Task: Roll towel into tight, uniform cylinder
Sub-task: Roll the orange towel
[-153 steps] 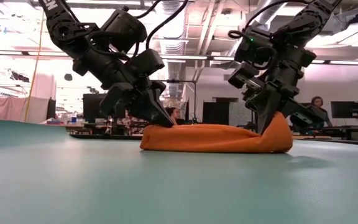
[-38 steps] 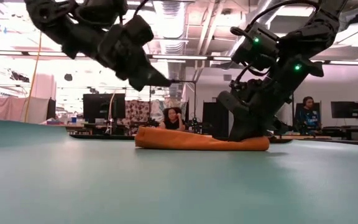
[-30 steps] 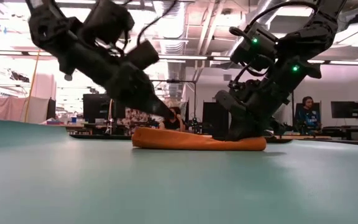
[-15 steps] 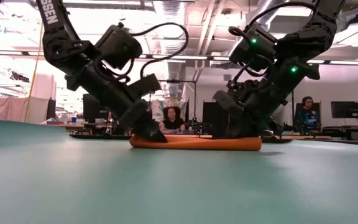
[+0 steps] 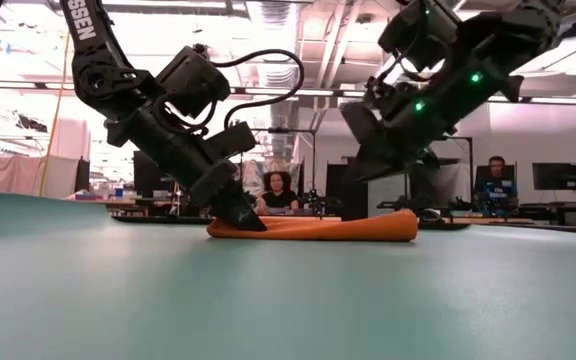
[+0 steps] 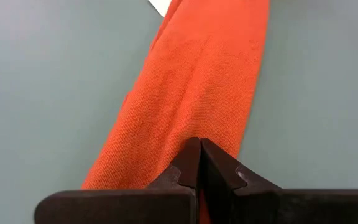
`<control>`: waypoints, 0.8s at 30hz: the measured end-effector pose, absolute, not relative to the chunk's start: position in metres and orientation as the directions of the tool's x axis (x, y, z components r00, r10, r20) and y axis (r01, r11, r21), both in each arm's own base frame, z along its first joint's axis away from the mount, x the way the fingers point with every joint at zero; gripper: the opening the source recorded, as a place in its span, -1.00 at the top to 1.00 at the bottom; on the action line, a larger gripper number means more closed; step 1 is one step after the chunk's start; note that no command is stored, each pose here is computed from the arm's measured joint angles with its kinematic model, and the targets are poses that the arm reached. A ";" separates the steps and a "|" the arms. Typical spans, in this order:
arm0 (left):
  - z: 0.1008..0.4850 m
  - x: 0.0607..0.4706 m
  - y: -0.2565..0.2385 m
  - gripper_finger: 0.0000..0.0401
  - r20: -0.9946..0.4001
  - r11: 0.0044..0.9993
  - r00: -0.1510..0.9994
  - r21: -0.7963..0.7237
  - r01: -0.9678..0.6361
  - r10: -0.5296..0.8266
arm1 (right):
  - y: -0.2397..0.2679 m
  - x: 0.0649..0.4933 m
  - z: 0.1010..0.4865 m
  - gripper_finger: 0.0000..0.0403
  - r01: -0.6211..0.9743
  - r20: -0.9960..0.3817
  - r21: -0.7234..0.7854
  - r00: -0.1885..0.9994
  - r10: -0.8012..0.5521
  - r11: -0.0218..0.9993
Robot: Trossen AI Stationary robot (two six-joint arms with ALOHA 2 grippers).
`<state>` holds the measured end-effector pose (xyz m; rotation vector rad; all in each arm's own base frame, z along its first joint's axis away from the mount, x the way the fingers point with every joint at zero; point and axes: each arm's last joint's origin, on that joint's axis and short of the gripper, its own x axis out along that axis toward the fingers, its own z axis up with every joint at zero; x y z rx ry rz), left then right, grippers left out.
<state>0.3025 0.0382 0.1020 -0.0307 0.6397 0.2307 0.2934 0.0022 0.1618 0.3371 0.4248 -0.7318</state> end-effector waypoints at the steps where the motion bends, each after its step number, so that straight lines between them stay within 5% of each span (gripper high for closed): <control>1: 0.102 0.302 0.038 1.00 -0.595 0.974 0.777 0.042 -0.222 0.203 | 0.005 0.293 0.162 0.64 0.696 -0.480 0.122 0.666 -0.571 0.708; 10: 0.103 0.304 0.036 1.00 -0.584 0.984 0.801 -0.023 -0.177 0.131 | 0.038 0.277 0.133 0.68 0.580 -0.385 0.112 0.774 -0.503 0.807; 24: 0.106 0.305 0.036 1.00 -0.566 0.979 0.819 -0.096 -0.179 0.094 | 0.013 0.273 0.073 0.78 0.687 -0.410 0.181 0.703 -0.581 0.703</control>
